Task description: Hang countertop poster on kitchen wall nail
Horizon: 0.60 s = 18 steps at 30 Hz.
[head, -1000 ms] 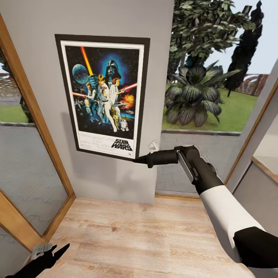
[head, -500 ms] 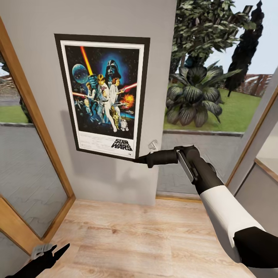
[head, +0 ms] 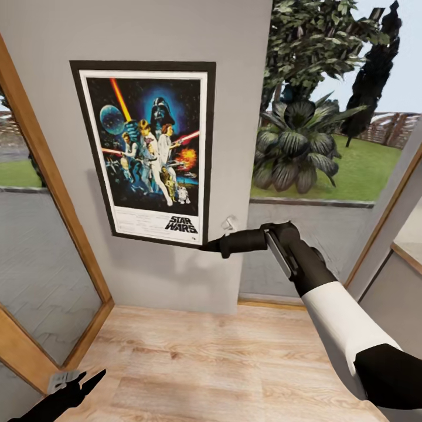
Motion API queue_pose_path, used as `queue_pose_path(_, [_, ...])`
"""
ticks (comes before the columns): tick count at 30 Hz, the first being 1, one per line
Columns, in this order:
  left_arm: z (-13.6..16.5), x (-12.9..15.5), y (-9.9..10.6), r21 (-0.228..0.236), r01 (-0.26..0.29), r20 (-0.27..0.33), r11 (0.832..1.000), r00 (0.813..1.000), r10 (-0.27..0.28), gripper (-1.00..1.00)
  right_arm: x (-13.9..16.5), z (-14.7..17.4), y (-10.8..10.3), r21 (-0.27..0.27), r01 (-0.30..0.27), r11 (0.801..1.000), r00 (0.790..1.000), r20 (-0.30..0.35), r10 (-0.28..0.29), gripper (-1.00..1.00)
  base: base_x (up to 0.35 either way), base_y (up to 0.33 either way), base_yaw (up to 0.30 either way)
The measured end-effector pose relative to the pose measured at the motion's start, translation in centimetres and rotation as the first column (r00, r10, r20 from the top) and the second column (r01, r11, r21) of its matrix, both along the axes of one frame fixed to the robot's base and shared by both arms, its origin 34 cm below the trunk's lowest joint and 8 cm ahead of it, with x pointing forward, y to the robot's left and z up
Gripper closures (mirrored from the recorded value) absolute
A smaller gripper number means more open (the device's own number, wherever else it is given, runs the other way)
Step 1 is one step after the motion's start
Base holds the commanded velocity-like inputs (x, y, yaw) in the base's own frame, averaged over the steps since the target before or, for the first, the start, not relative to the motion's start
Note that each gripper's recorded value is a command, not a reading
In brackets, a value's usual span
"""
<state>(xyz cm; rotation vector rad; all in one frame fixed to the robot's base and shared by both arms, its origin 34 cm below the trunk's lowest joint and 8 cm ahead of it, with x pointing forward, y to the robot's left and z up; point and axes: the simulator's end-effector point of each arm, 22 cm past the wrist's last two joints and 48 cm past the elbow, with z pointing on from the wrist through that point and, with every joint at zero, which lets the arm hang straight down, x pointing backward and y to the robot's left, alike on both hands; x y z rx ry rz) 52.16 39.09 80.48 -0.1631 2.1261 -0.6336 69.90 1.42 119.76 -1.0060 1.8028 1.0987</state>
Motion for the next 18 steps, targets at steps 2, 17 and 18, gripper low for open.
queue_pose_path(2, [0.00,0.00,0.00,0.000,0.000,0.000,1.000,1.000,0.000,-1.00,-0.11,-0.14,0.13,-0.005,-0.004,1.000,1.000,0.000,0.004,1.00,0.016,0.011,0.000])
queue_pose_path(17, [-0.01,0.00,-0.01,0.000,0.000,0.000,1.000,1.000,0.000,-1.00,-0.24,-0.29,0.26,-0.011,-0.009,1.000,1.000,0.000,0.009,1.00,0.055,0.042,0.000])
queue_pose_path(18, [0.00,0.00,0.00,0.000,0.000,0.000,1.000,1.000,0.000,-1.00,-0.24,-0.29,0.26,-0.011,-0.009,1.000,1.000,0.000,0.009,1.00,0.015,0.012,0.000])
